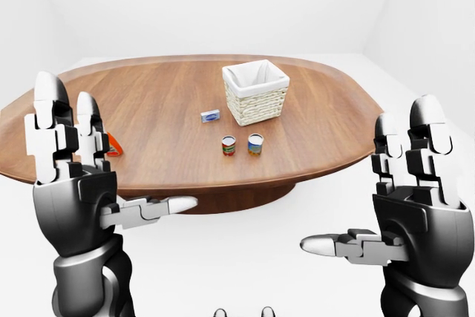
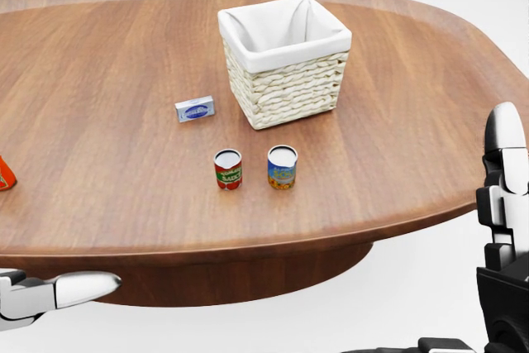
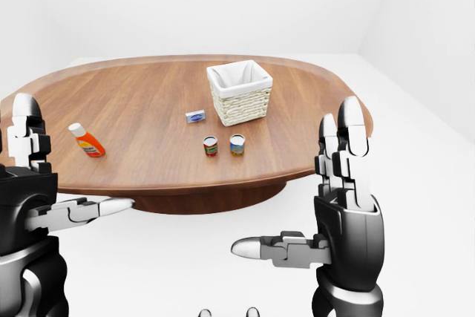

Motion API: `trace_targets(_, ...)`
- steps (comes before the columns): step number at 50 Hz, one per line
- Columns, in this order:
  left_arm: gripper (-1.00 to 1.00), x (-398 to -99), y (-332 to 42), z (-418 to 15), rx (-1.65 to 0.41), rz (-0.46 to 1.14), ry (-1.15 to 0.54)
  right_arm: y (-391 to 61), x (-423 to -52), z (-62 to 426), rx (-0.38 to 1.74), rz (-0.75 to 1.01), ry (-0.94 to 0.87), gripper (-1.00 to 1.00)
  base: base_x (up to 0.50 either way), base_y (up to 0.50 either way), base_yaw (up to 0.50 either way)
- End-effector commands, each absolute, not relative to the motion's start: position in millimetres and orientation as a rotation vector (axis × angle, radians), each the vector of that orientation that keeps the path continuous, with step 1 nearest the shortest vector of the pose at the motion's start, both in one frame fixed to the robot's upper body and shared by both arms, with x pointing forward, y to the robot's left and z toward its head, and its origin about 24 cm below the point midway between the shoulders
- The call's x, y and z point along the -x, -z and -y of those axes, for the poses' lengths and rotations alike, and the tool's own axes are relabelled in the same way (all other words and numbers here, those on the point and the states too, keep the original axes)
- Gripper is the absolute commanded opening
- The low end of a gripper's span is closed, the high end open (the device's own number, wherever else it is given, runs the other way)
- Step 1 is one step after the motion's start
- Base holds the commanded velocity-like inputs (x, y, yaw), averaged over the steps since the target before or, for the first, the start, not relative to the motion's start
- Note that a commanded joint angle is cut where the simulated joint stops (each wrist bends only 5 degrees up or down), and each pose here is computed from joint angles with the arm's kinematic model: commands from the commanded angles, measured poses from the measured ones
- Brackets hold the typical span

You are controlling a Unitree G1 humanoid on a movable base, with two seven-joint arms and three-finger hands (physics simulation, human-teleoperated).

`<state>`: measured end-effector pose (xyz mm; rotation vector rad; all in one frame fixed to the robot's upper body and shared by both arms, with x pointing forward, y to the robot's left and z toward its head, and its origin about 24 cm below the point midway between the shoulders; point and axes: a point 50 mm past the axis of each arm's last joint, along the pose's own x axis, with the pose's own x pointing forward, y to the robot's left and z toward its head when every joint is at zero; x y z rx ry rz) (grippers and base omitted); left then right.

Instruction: Pick up the tomato sauce, and put it in the basket.

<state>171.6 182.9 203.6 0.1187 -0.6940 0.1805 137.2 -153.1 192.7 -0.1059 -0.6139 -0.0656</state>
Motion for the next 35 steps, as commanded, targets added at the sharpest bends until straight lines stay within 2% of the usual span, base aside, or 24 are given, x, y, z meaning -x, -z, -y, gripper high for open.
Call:
trace_targets(1, 1.00, -170.8, -202.2, -180.1, -0.063, 0.691, -0.103, -193.0, -136.5, 153.5, 0.105, 0.621, 0.066, 1.00, 0.00, -0.24, 0.00)
trace_targets(35, 1.00, -170.9, -201.3, -179.7, -0.067, 0.686, -0.095, -192.7, -138.2, 154.0, 0.111, 0.609, 0.067, 1.00, 0.00, -0.23, 0.00)
